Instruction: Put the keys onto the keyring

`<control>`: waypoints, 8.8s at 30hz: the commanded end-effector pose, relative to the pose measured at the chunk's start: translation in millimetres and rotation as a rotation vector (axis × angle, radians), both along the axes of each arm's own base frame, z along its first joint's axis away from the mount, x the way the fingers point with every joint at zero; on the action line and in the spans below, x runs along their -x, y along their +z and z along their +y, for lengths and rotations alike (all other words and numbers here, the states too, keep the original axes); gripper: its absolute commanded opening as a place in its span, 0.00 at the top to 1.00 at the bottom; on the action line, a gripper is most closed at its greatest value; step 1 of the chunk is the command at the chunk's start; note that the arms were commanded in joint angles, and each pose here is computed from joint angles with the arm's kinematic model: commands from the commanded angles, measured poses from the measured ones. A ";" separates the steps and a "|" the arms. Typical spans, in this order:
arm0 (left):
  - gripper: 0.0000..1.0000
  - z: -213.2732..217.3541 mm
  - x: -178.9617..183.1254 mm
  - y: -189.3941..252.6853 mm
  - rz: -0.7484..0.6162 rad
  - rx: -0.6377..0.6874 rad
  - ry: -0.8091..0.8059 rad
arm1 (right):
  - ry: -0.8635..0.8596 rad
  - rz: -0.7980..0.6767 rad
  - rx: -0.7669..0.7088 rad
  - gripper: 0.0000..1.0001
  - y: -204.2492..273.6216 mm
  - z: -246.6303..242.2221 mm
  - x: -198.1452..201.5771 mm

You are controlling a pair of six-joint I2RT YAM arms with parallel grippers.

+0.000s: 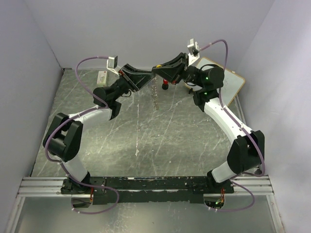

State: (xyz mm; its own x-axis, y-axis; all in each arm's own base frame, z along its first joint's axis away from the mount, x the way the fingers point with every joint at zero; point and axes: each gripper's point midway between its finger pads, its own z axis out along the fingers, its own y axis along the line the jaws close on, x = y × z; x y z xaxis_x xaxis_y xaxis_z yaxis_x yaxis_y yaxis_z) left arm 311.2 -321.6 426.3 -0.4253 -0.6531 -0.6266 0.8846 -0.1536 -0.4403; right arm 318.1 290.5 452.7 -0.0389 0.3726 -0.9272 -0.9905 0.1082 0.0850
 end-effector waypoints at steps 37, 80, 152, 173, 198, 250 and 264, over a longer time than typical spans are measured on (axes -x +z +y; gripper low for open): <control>0.48 -2.6 36.2 -34.4 -0.413 -0.488 0.389 | -0.360 0.016 -0.009 1.00 2.2 -49.3 17.5; 0.43 16.4 36.0 -27.7 -0.749 -0.530 0.485 | -0.118 -0.094 0.147 1.00 -11.3 -30.4 55.3; 0.90 -38.5 57.7 -51.8 -0.740 -0.378 0.014 | -0.025 -0.064 0.153 1.00 -23.4 -21.2 53.1; 0.93 2.8 -5.7 -25.7 -0.154 -0.244 0.331 | -0.132 -0.011 0.184 1.00 -44.9 -28.7 43.1; 0.93 29.2 -1.5 -41.5 0.010 0.054 0.239 | -0.247 0.090 0.135 1.00 -69.1 -34.6 17.5; 0.16 1.8 14.8 -72.4 -0.711 -0.514 0.270 | -0.066 -0.044 0.222 1.00 -39.8 -27.3 39.1; 0.20 -2.9 22.1 -62.7 -0.730 -0.471 0.209 | -0.049 -0.034 0.226 1.00 -44.2 -26.0 39.3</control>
